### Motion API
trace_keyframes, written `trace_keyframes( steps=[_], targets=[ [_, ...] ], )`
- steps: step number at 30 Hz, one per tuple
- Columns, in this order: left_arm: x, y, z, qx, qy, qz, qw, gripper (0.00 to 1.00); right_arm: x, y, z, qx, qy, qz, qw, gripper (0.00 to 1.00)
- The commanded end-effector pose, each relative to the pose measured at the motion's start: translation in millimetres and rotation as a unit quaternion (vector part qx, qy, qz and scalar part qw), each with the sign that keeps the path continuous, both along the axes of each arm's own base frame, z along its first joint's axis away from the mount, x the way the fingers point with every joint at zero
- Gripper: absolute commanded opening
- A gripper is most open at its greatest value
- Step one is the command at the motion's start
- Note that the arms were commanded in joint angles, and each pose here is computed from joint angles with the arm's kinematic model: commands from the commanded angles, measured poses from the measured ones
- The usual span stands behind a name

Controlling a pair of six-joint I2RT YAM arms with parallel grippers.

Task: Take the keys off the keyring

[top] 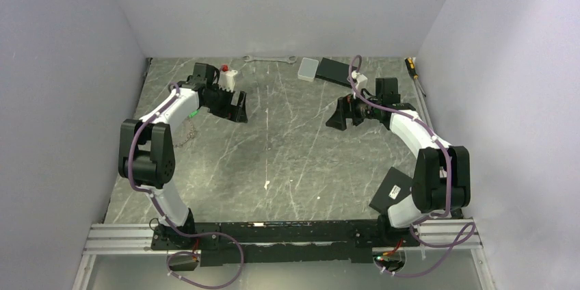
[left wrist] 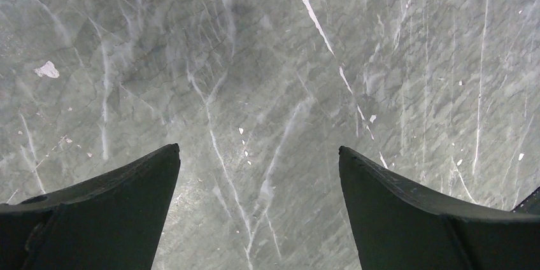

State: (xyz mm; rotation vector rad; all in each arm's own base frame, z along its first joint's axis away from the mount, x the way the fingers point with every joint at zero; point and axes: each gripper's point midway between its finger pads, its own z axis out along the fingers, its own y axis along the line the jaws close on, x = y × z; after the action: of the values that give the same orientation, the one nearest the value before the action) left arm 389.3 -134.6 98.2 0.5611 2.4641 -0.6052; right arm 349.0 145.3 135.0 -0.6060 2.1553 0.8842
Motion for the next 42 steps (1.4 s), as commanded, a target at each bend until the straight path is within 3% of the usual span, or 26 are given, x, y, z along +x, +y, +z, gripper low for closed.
trace_keyframes(
  steps=[1,12,18,23,27,42],
  targets=[
    [7,-4,32,-0.01,-0.044,-0.01,0.999,1.0,9,5,18,0.005,-0.036,0.02,0.999,1.0],
    [18,27,39,-0.047,-0.017,0.002,0.999,0.99,7,9,8,-0.004,-0.015,0.031,0.999,1.0],
    [19,100,43,-0.044,-0.001,0.068,0.997,1.0,4,15,1,-0.009,-0.007,0.043,0.999,1.0],
    [-1,176,29,0.014,0.003,0.134,0.991,1.0,1,20,-4,-0.009,0.005,0.055,0.998,1.0],
    [-18,212,10,0.03,0.027,0.156,0.987,0.99,0,25,-3,0.001,0.012,0.061,0.998,1.0],
    [-29,195,-58,0.028,0.083,0.081,0.993,1.0,0,23,-7,-0.01,0.014,0.066,0.998,1.0]
  ],
)
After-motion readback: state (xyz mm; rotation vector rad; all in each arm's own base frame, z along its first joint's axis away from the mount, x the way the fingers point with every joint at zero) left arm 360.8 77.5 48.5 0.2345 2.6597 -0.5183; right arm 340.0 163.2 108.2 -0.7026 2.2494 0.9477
